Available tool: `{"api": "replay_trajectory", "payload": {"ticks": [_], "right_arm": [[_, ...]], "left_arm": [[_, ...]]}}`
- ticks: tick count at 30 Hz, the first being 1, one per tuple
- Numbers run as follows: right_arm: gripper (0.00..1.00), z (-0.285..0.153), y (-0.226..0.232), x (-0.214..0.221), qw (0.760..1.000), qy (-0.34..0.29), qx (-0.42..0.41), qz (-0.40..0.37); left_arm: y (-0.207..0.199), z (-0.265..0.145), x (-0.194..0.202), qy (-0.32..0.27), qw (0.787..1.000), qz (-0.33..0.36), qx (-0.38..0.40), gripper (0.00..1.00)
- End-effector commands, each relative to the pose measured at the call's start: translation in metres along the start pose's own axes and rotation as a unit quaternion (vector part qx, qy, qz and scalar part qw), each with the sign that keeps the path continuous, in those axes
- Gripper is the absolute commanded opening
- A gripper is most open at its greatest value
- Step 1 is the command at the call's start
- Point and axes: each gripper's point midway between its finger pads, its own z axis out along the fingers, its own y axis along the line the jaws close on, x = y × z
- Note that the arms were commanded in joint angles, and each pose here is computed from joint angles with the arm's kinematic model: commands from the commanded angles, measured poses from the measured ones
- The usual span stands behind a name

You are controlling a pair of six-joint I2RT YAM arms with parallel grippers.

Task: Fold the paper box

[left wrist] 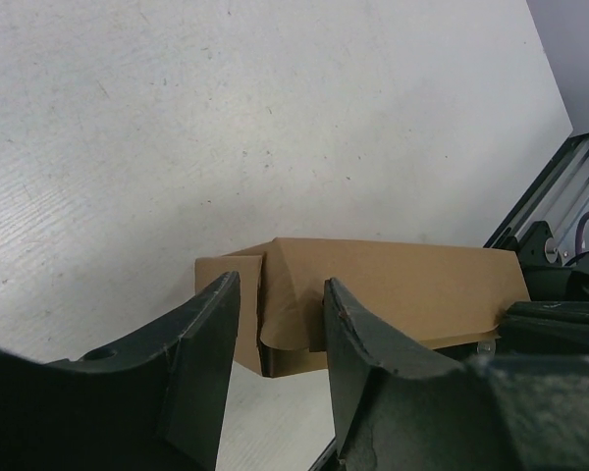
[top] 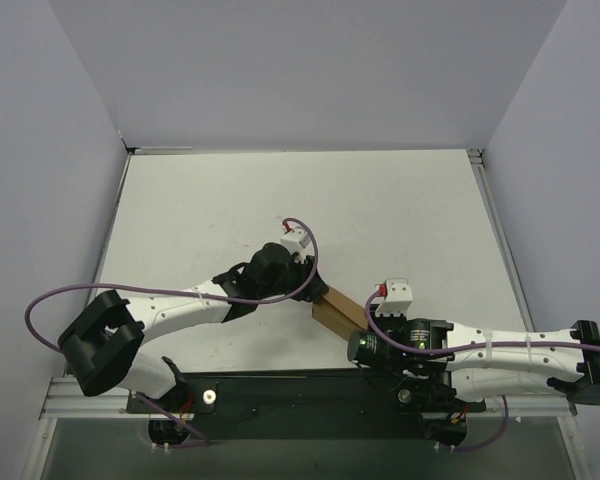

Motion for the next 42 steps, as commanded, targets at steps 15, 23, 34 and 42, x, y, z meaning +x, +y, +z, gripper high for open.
{"api": "replay_trajectory", "payload": {"ticks": [15,23,34,42], "right_arm": [[0.41,-0.017,-0.021,-0.006,1.0,0.017,0.01,-0.018],[0.47,-0.015,-0.044,-0.002,0.997,0.041,0.017,0.056],[0.46,-0.008,-0.048,0.006,0.993,0.045,-0.004,0.11],[0.46,-0.002,-0.043,0.013,0.994,0.055,-0.001,0.096]], "left_arm": [[0.036,-0.013,0.056,0.04,0.999,-0.002,-0.024,0.42],[0.036,-0.013,0.064,0.042,0.999,0.001,-0.021,0.37],[0.033,-0.014,0.063,0.041,0.999,0.007,-0.019,0.37],[0.033,-0.014,0.062,0.039,0.999,0.009,-0.02,0.36]]}}
